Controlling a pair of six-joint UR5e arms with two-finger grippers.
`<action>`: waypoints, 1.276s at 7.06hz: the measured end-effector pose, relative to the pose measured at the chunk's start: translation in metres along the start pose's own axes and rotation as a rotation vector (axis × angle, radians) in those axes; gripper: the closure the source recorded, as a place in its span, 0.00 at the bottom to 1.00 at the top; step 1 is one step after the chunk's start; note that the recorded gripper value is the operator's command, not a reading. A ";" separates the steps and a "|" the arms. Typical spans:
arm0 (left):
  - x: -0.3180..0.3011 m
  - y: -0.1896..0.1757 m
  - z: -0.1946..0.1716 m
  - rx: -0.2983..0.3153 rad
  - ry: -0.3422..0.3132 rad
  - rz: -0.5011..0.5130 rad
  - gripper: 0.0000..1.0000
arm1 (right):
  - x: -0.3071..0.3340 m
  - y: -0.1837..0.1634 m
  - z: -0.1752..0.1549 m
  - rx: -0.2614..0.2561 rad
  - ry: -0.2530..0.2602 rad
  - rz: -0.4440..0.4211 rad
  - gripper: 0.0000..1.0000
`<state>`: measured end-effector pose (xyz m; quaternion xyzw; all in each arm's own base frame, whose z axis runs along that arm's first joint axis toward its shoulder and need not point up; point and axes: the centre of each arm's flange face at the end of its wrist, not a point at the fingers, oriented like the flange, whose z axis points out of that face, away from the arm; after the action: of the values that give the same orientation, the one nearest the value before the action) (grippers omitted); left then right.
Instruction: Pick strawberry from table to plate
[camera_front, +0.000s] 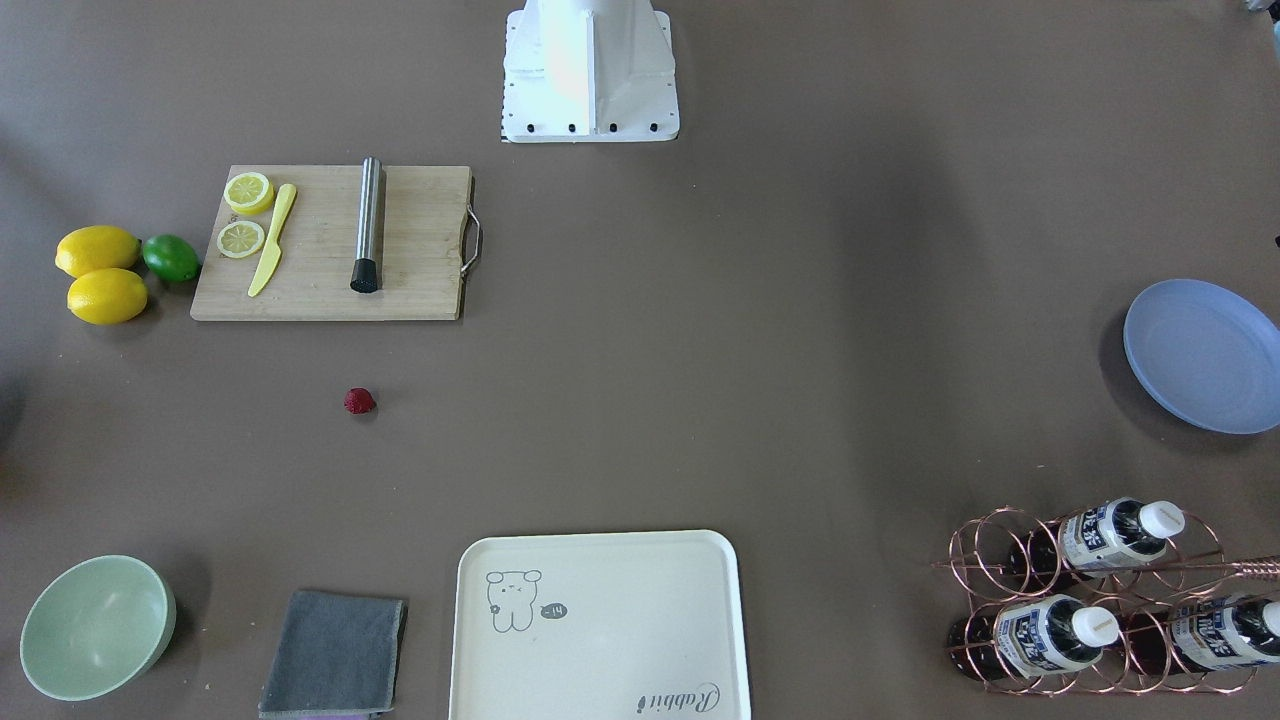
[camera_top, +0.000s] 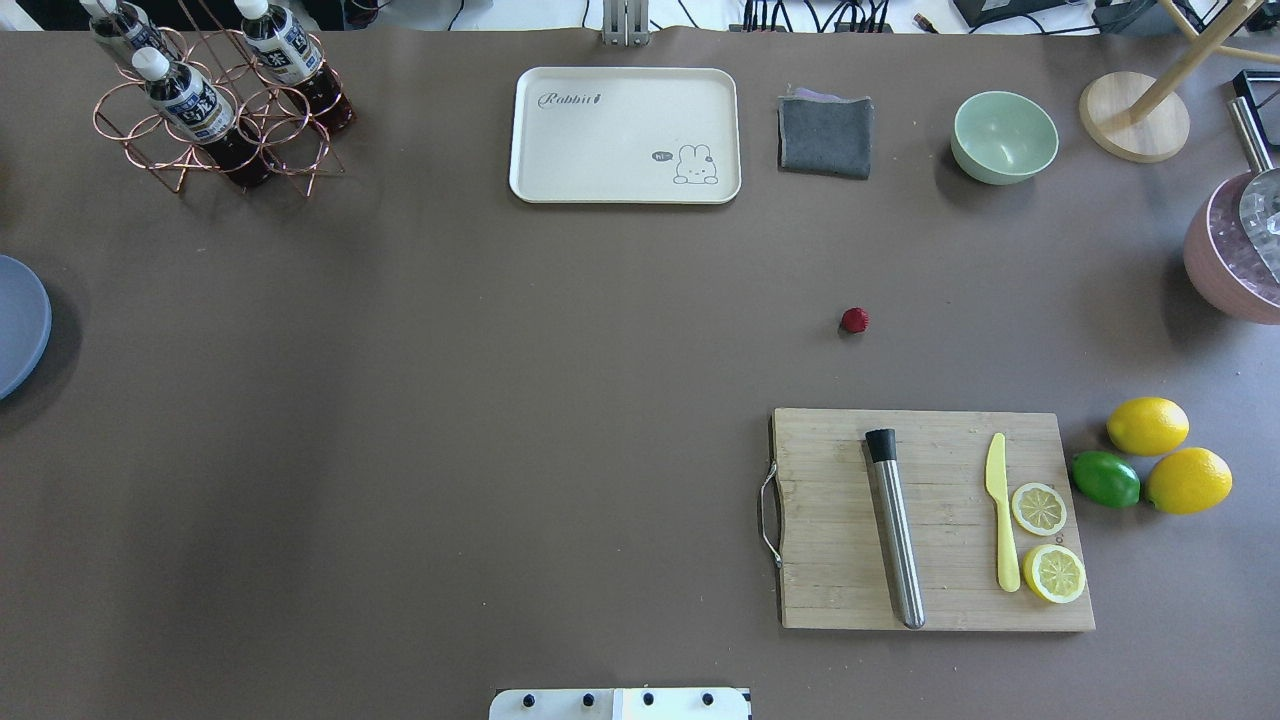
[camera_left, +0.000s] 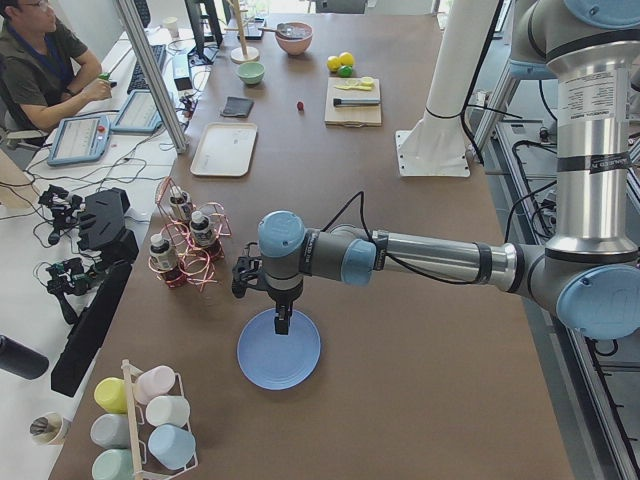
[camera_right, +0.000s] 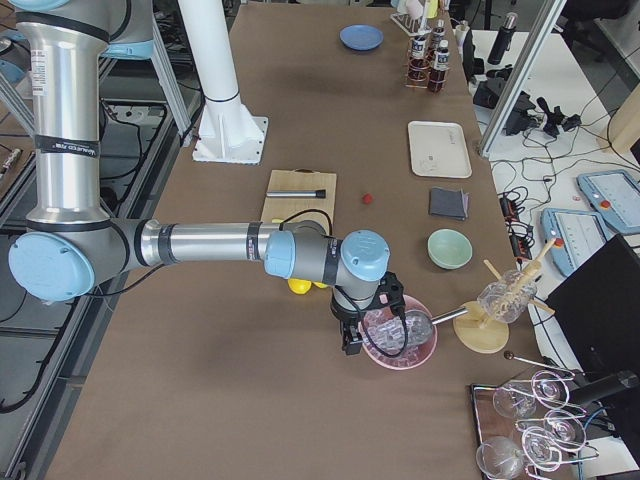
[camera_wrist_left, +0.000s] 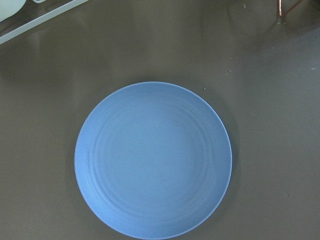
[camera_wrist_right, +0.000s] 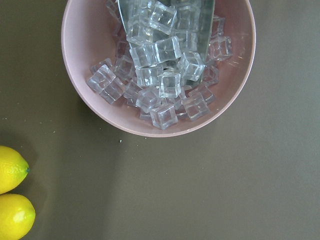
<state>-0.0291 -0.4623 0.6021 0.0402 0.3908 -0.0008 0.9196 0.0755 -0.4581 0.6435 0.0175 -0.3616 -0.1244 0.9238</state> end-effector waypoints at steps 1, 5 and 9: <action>0.000 0.001 0.000 0.002 0.003 0.001 0.02 | 0.000 0.000 0.000 0.001 -0.001 0.000 0.00; 0.001 0.000 -0.001 0.006 -0.002 0.007 0.02 | -0.003 -0.003 -0.003 0.008 -0.005 0.001 0.00; 0.000 0.000 0.000 0.005 -0.004 0.007 0.02 | -0.004 -0.005 -0.005 0.013 -0.004 -0.001 0.00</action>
<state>-0.0291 -0.4626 0.6015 0.0436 0.3888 0.0014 0.9203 0.0750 -0.4622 0.6359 0.0236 -0.3642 -0.1224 0.9229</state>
